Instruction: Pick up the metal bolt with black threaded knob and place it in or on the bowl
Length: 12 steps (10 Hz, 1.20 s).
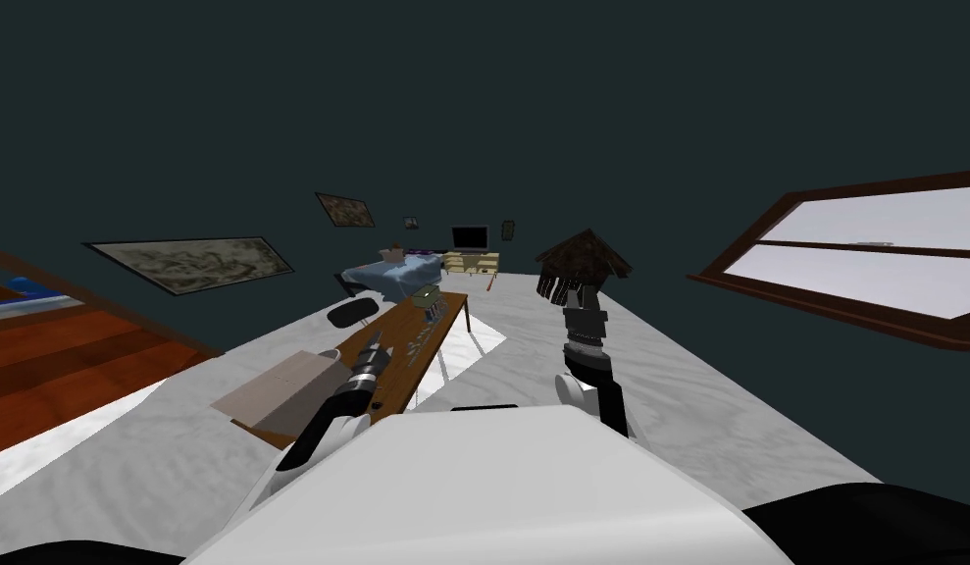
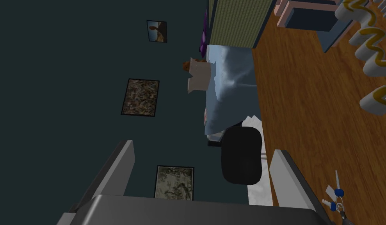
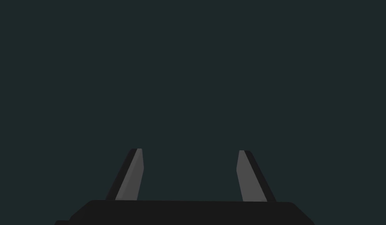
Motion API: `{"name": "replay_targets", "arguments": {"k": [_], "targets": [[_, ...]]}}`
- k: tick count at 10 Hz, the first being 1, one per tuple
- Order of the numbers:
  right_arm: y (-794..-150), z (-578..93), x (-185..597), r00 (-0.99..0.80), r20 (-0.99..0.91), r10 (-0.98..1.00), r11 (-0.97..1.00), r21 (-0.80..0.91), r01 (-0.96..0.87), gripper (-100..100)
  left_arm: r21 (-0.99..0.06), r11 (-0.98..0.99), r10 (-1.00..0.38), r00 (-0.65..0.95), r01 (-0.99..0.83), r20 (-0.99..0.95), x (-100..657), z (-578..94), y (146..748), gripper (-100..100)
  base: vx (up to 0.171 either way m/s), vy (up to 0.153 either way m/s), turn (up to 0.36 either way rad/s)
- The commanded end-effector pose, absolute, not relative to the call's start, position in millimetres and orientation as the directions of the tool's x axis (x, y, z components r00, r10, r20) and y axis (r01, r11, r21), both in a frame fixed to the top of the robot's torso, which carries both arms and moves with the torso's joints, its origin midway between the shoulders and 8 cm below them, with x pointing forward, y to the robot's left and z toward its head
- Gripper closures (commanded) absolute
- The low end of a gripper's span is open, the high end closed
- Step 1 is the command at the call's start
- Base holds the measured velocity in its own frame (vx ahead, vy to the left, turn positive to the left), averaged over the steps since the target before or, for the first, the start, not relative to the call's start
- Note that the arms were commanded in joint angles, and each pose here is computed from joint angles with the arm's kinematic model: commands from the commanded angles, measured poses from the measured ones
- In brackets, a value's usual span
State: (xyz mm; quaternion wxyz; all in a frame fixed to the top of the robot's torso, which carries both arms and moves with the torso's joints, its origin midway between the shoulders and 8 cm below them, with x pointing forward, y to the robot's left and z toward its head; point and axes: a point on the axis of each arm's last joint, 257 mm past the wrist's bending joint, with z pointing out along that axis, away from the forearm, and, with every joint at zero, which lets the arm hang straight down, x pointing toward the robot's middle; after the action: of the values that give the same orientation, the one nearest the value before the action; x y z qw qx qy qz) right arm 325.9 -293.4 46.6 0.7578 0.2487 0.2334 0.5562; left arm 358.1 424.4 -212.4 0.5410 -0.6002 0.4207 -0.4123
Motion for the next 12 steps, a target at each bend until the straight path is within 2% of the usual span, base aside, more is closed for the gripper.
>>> {"name": "replay_targets", "arguments": {"k": [1,7,12], "targets": [[-293,47,326,0.272,-0.077,0.959,0.258,0.637,-0.727,0,-0.99,-0.096,-0.944,0.324,-0.104,0.057,352,-231,431,-100,0.079,0.006,-0.018],[-293,47,326,0.272,-0.077,0.959,0.258,0.637,-0.727,0,-0.924,-0.282,-0.888,0.435,-0.257,0.15,312,-303,463,-100,0.072,0.0,-0.019],[-293,47,326,0.272,-0.077,0.959,0.258,0.637,-0.727,0,-0.811,-0.473,-0.796,0.561,-0.344,0.227,262,-367,484,-100,0.063,0.007,-0.015]]}}
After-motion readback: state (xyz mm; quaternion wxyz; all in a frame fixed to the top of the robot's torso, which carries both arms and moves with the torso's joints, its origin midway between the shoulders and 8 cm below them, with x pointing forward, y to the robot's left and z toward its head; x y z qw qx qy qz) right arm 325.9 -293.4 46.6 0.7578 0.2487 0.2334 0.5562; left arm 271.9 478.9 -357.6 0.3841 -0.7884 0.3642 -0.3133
